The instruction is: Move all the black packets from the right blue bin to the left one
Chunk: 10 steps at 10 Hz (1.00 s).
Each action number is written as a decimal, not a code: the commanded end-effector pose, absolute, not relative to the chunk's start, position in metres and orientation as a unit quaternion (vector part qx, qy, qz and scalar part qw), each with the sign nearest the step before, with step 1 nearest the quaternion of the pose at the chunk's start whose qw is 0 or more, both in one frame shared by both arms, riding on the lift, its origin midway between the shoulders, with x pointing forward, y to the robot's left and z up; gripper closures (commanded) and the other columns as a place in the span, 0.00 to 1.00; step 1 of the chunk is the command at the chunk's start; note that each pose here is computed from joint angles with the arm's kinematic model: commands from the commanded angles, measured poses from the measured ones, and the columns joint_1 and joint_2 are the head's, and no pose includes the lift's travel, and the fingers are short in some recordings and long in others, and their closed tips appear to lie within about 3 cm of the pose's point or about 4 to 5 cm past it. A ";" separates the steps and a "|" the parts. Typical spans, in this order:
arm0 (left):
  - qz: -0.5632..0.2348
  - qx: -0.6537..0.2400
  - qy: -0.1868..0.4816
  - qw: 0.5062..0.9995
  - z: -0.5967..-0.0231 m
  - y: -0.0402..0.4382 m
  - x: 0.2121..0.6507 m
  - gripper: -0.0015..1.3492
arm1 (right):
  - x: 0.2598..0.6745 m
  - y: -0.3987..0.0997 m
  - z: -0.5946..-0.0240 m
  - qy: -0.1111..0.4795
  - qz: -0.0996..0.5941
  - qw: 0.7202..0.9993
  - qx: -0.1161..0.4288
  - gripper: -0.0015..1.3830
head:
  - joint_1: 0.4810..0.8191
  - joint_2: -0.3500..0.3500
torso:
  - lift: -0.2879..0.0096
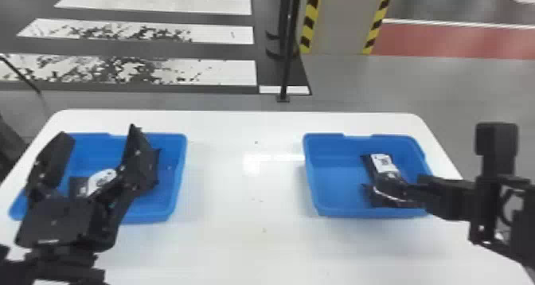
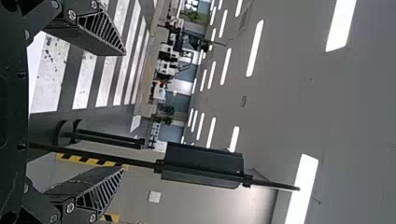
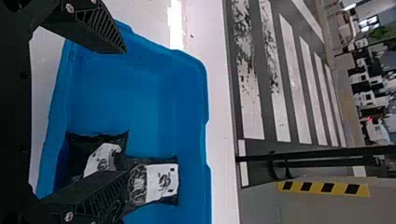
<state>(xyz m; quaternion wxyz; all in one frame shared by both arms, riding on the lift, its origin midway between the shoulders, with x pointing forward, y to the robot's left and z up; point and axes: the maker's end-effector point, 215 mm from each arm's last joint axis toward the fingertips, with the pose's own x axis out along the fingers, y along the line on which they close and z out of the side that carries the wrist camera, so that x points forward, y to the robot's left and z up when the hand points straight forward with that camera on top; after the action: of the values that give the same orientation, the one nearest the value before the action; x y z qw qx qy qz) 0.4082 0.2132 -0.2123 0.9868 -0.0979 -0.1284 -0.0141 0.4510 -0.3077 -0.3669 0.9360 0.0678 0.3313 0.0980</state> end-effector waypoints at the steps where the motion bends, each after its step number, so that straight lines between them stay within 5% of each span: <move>1: -0.023 -0.110 -0.107 0.988 -0.226 0.208 0.413 0.13 | 0.447 -0.314 -0.386 0.362 0.081 0.925 0.079 0.07 | 0.63 0.33 | 0.50; 10: -0.040 -0.094 -0.147 0.984 -0.206 0.192 0.412 0.13 | 0.508 -0.341 -0.434 0.428 0.043 0.899 0.085 0.08 | 0.63 0.23 | 0.50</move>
<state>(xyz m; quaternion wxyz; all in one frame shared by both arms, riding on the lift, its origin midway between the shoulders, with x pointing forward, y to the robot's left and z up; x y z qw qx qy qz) 0.4118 0.1935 -0.2069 0.9842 -0.0951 -0.1446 -0.0376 0.5053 -0.3441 -0.4305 0.9014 0.0835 0.4230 0.0402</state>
